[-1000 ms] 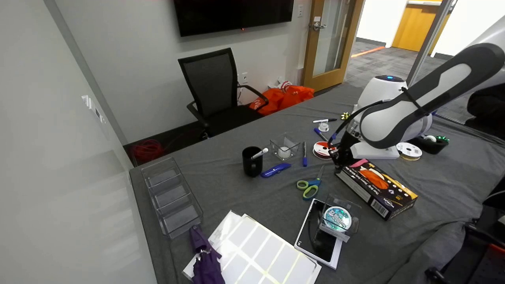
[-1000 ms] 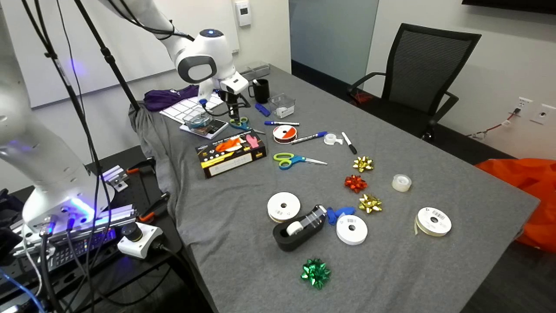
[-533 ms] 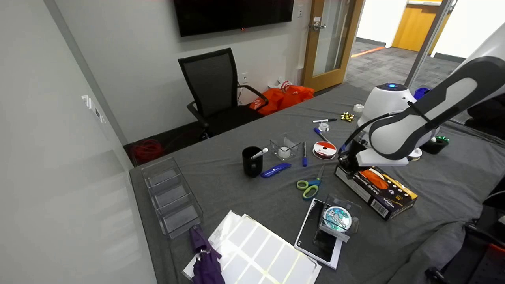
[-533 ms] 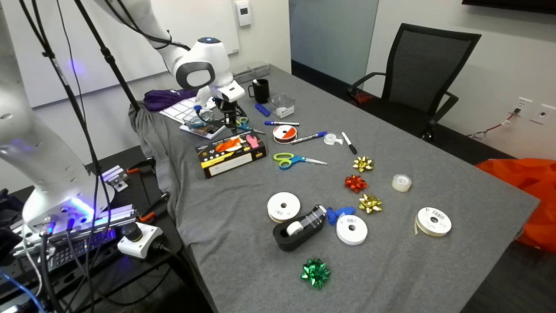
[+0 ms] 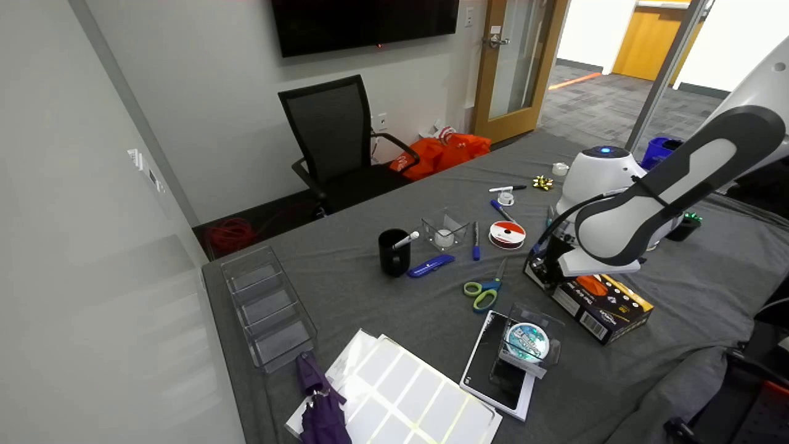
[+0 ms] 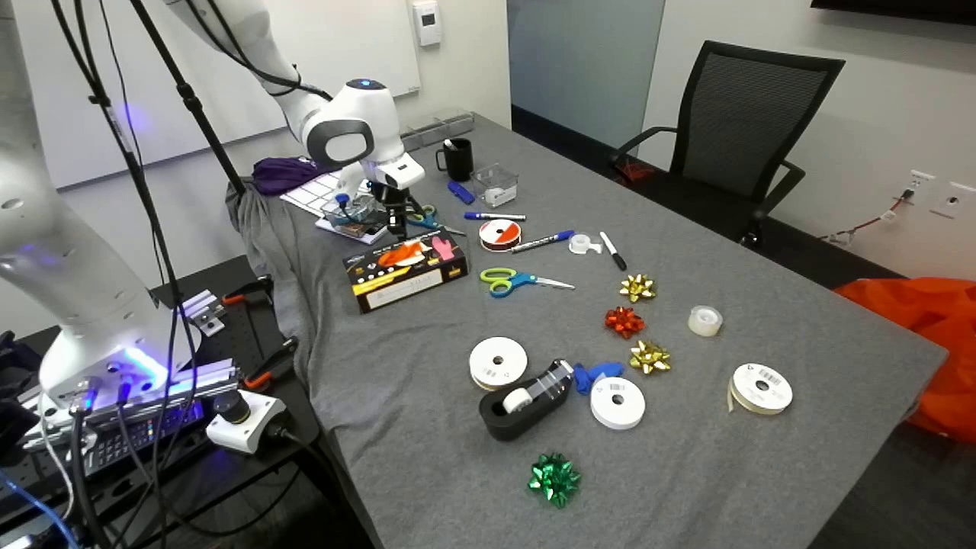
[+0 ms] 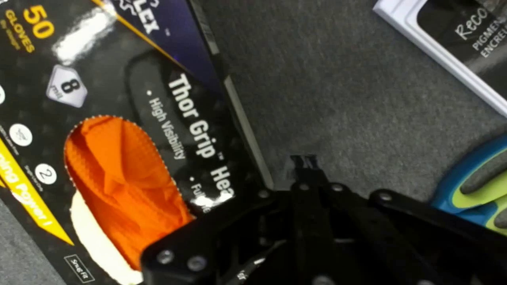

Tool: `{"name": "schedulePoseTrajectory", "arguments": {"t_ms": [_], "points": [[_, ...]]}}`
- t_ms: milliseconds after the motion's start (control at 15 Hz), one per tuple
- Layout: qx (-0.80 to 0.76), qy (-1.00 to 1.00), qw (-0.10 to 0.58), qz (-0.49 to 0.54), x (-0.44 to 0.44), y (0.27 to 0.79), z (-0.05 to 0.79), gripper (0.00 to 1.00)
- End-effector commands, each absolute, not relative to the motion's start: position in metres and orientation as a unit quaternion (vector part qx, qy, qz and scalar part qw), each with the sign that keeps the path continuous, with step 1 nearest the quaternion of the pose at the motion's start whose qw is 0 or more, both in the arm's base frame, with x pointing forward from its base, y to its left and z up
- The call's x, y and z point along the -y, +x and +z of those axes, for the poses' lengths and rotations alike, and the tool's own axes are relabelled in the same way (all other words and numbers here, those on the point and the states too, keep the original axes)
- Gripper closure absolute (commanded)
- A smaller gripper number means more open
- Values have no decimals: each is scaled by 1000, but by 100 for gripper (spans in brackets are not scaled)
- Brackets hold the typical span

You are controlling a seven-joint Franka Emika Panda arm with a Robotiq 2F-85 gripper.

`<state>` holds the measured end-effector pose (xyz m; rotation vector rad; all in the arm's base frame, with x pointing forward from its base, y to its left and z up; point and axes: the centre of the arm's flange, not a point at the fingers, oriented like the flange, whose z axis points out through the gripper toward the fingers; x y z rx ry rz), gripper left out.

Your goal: Pick up the second clear container from the left and move it forwards then push the black box to the right.

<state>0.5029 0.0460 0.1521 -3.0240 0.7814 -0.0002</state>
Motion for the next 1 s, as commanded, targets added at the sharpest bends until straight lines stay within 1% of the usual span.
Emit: {"name": "schedulePoseTrajectory", "arguments": {"t_ms": [0, 400, 667, 933], "points": [[-215, -976, -16, -17, -38, 496, 150, 100], [-128, -984, -113, -58, 0, 500, 162, 100], [-86, -979, -173, -61, 42, 495, 166, 100], [-60, -974, -214, -52, 77, 489, 172, 100]]}}
